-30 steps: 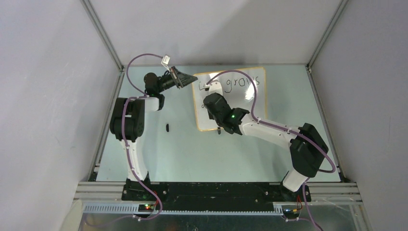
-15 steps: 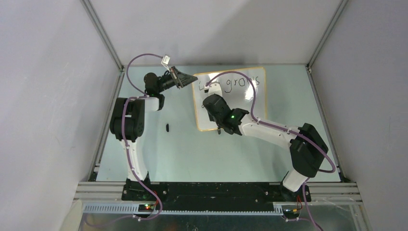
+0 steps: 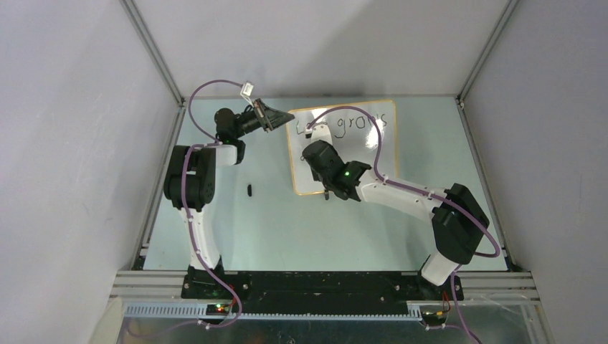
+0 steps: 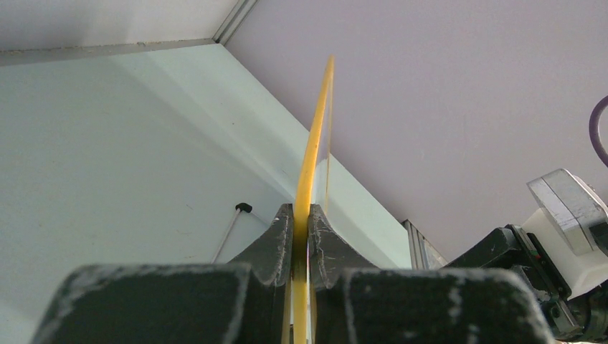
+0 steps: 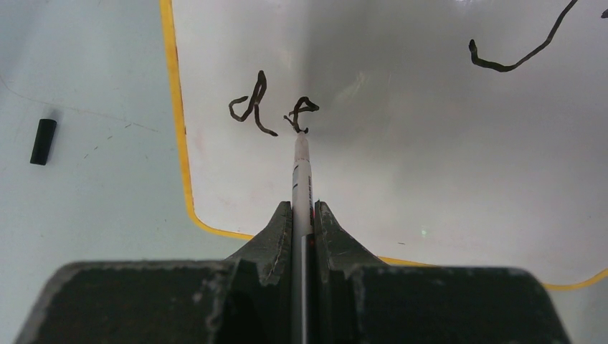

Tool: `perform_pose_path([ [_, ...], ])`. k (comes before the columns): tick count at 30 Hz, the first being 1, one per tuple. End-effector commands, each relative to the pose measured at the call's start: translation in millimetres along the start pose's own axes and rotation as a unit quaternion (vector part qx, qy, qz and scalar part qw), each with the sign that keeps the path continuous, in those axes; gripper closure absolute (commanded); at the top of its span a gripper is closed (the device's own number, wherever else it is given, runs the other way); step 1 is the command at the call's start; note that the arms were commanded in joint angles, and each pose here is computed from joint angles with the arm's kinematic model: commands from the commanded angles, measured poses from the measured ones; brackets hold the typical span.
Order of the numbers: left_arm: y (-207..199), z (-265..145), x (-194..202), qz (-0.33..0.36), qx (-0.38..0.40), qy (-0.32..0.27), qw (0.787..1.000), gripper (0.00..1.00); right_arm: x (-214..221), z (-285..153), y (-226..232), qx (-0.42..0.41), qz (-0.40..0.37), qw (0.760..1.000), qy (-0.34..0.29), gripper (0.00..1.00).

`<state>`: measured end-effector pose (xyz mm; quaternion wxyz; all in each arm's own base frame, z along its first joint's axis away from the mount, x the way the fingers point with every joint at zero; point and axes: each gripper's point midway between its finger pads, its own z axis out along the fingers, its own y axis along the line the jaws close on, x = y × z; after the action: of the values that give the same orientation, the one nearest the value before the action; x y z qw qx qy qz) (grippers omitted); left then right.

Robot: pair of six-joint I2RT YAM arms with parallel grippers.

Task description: Write a sentence on the whiteboard

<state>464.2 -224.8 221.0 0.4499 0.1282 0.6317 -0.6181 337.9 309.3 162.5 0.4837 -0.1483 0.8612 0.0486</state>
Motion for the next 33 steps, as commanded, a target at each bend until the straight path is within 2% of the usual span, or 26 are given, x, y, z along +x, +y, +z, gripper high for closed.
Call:
perform_pose_path([
  [1,-25,6,-6,0.037,0.024,0.005,0.999,1.00,-25,2,-10,0.021,0.020,0.999,-0.030,1.00],
  [24,-25,6,-6,0.036,0.024,0.005,0.999,1.00,-44,1,-16,0.025,0.024,0.998,-0.051,1.00],
  [33,-26,6,-5,0.036,0.025,0.006,0.999,1.00,-37,1,-16,0.025,0.023,0.999,-0.039,1.00],
])
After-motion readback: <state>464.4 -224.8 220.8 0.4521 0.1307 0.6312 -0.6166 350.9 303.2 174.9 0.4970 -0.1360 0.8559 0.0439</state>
